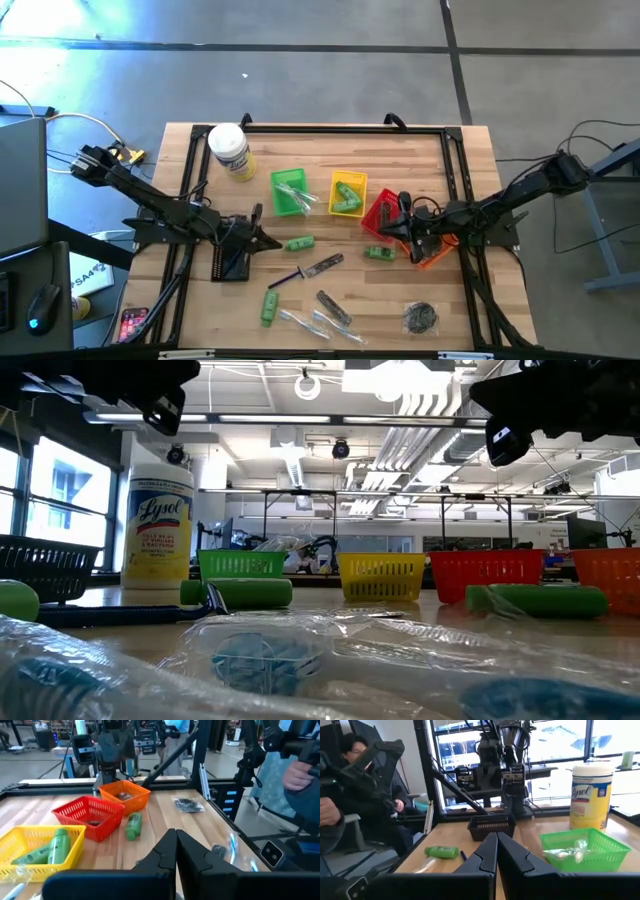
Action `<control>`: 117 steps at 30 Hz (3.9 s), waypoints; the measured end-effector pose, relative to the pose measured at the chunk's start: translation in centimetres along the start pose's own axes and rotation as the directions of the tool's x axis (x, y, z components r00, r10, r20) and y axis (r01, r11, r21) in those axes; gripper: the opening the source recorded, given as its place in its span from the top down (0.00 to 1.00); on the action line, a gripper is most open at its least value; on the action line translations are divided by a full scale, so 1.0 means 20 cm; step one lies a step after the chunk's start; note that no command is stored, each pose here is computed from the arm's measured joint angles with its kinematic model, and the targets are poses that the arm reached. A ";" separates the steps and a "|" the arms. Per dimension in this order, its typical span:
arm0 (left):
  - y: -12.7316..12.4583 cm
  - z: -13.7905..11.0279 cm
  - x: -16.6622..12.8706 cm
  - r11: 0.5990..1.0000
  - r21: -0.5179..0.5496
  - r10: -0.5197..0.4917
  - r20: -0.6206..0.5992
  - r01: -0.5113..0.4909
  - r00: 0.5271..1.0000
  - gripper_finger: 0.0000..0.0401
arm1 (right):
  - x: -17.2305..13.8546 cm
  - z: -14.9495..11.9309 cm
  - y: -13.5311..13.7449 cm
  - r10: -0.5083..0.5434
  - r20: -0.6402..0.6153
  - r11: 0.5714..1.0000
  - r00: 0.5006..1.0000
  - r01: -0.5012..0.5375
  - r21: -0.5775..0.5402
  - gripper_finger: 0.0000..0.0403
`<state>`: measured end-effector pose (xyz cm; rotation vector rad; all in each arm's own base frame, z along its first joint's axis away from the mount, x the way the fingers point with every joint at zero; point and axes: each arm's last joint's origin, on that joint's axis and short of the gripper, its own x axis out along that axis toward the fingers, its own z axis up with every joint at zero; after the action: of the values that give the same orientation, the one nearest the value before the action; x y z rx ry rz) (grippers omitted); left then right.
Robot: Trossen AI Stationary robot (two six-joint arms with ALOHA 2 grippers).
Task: Pick & Place Travel size toiletries
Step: Put the black hairbrush into the orange bin
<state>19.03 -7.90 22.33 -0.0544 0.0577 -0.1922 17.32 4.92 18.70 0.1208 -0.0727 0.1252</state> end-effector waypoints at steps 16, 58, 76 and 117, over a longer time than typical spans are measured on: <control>0.00 -0.10 0.03 0.984 -0.161 0.049 -0.142 -0.071 0.989 0.95 | 0.00 -0.02 0.00 -0.023 -0.037 1.000 0.999 0.024 0.018 0.99; 0.00 -0.18 0.06 0.993 -0.056 0.087 -0.232 -0.102 0.969 0.72 | 0.31 -0.16 0.57 0.335 -0.932 0.926 0.138 0.132 0.353 0.61; 0.00 -0.18 0.06 0.995 -0.029 0.087 -0.232 -0.096 0.969 0.72 | 0.23 -0.24 0.55 0.219 -0.973 0.976 0.071 -0.010 0.219 0.47; 0.00 -0.18 0.06 0.995 -0.037 0.086 -0.232 -0.097 0.969 0.72 | 0.26 -0.35 0.59 0.252 -0.966 0.968 0.061 -0.017 0.252 0.73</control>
<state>20.05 -8.31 18.71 -0.0768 0.2955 -0.1037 21.44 18.03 13.55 0.1848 1.4280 0.4000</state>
